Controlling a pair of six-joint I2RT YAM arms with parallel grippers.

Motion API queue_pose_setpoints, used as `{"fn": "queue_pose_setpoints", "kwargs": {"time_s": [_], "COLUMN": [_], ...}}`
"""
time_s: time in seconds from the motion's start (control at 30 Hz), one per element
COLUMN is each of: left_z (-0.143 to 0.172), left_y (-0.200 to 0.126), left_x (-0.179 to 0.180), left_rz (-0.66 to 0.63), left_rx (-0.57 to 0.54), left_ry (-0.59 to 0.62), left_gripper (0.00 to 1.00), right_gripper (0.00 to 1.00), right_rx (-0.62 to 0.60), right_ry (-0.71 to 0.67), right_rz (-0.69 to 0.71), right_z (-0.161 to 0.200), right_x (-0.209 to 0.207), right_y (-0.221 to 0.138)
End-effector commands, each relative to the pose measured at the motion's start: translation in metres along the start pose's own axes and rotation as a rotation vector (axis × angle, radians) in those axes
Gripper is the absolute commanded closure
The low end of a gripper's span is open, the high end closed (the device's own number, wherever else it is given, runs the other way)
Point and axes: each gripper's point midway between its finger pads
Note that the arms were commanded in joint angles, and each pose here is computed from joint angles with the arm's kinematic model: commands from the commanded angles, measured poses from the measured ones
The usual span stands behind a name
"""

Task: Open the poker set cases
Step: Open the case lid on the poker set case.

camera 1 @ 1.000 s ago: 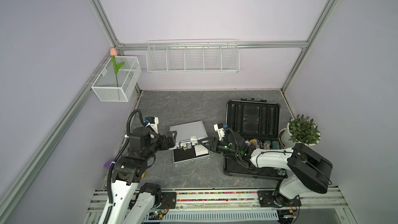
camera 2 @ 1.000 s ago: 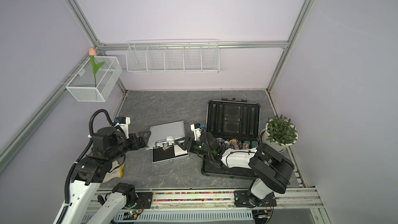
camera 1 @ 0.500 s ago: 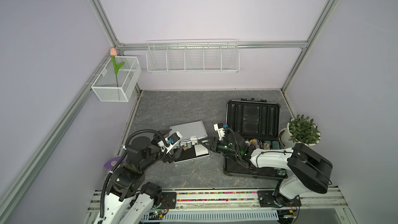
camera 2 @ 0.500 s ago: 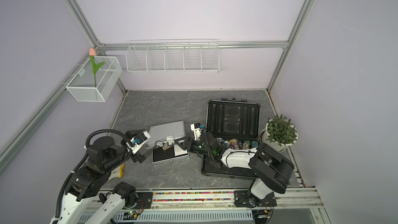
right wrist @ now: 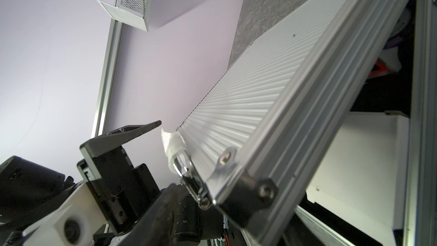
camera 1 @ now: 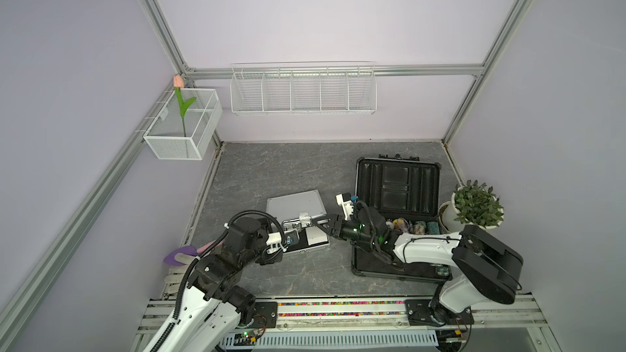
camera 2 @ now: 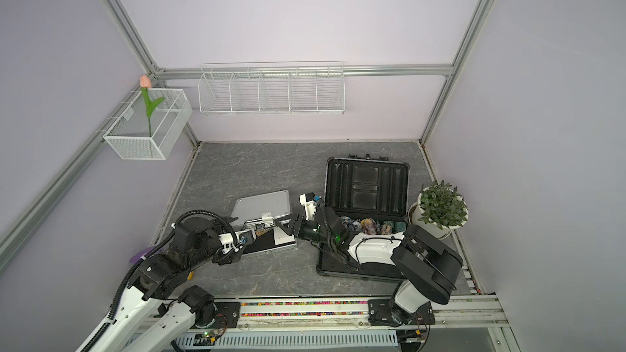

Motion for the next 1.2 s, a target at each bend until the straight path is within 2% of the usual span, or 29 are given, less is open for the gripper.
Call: {"fn": "queue_pose_setpoints", "kwargs": {"time_s": [0.0,0.27,0.43,0.7,1.17], "left_z": [0.009,0.019,0.008,0.006,-0.007], "left_y": [0.008,0.022,0.025,0.029,0.018], "left_x": [0.010,0.023,0.037,0.040,0.053], "left_rz": [-0.063,-0.131,-0.204,-0.229,-0.293], "left_rx": [0.055,0.141,0.094,0.076,0.003], "left_ry": [0.083,0.152,0.127,0.103,0.007], "left_gripper": [0.09,0.11,0.15,0.21,0.23], "right_gripper": [0.41,0.41,0.41,0.41,0.41], "right_rx": [-0.040,-0.035,-0.027,-0.032,-0.036], "right_ry": [-0.029,-0.038,-0.033,-0.029,-0.008], "right_rz": [-0.093,-0.118,-0.136,-0.145,-0.135], "right_z": [-0.018,-0.022,-0.023,-0.026,-0.027], "right_x": [0.028,0.033,0.035,0.036,0.032], "right_y": [0.002,0.003,0.005,0.005,0.002]}}
Point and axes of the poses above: each gripper's point midway between its finger pads, its own y axis out along the fingers, its own x axis along the line the jaws close on, z = x × y, and after that the axes turned 9 degrees about -y, right-handed
